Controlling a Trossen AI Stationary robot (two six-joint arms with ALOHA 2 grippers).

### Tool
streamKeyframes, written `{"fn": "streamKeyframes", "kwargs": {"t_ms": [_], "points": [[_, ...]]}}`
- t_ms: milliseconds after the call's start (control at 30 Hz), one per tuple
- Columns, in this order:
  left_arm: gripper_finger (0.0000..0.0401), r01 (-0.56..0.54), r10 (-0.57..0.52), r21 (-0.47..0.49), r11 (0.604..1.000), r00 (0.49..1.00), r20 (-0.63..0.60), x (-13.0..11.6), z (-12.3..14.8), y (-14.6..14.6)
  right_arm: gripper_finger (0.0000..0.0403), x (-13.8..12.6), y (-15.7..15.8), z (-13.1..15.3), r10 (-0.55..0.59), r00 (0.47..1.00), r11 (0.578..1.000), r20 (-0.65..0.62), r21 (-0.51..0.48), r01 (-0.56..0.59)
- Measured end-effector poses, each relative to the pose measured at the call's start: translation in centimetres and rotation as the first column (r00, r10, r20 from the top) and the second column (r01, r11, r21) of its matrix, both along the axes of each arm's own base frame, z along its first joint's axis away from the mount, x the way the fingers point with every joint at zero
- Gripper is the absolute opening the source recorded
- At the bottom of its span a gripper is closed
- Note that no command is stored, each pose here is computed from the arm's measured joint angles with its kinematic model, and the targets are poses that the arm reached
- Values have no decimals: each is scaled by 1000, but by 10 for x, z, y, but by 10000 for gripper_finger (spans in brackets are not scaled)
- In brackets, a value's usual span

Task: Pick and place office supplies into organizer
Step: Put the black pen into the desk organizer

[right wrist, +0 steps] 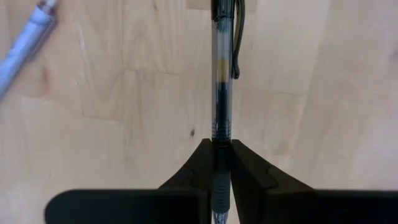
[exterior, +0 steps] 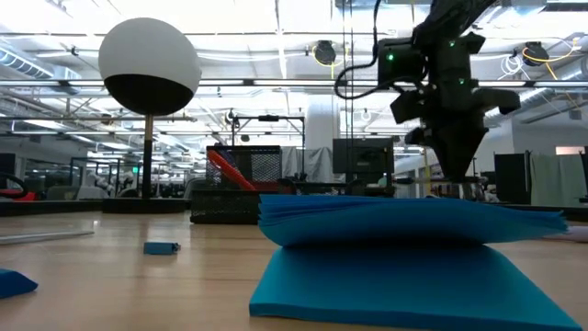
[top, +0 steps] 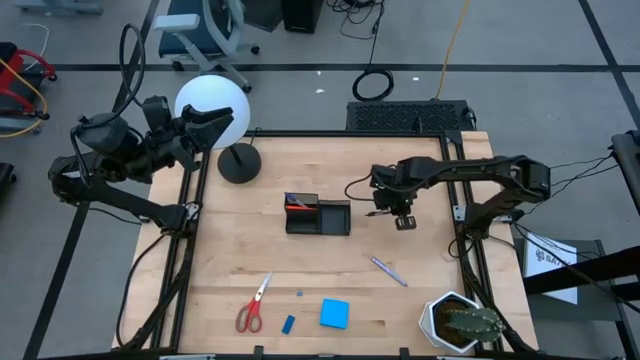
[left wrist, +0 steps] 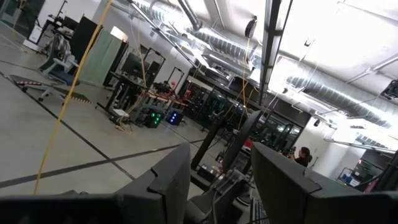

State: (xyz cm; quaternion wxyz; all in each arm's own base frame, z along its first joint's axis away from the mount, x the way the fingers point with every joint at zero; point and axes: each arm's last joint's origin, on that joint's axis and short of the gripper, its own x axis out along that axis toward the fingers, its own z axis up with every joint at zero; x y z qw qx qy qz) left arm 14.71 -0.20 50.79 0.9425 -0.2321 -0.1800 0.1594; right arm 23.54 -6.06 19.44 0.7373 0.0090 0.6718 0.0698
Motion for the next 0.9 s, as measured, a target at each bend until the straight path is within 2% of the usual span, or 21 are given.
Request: {"fn": "streamKeyframes", "kwargs": {"t_ms": [233,333,433,667,900], "points": [[173,0,0,0,1000,1000,1,0,0,0,24,-7,3,23,-134,983,991,124,16,133],[173,0,0,0,1000,1000,1,0,0,0,24,-6,2,34,-215,952,976,219,33,213],[173,0,0,0,1000,1000,0,0,0,0,24,-2,2,44,-294,901,956,319,100,276],[173,-1,1,0,1000,1000,1,0,0,0,24,12,0,72,-452,708,892,543,272,361],[173,26,-24,-67,997,999,27,0,0,0,24,30,-4,98,-568,464,823,679,477,309]]}}
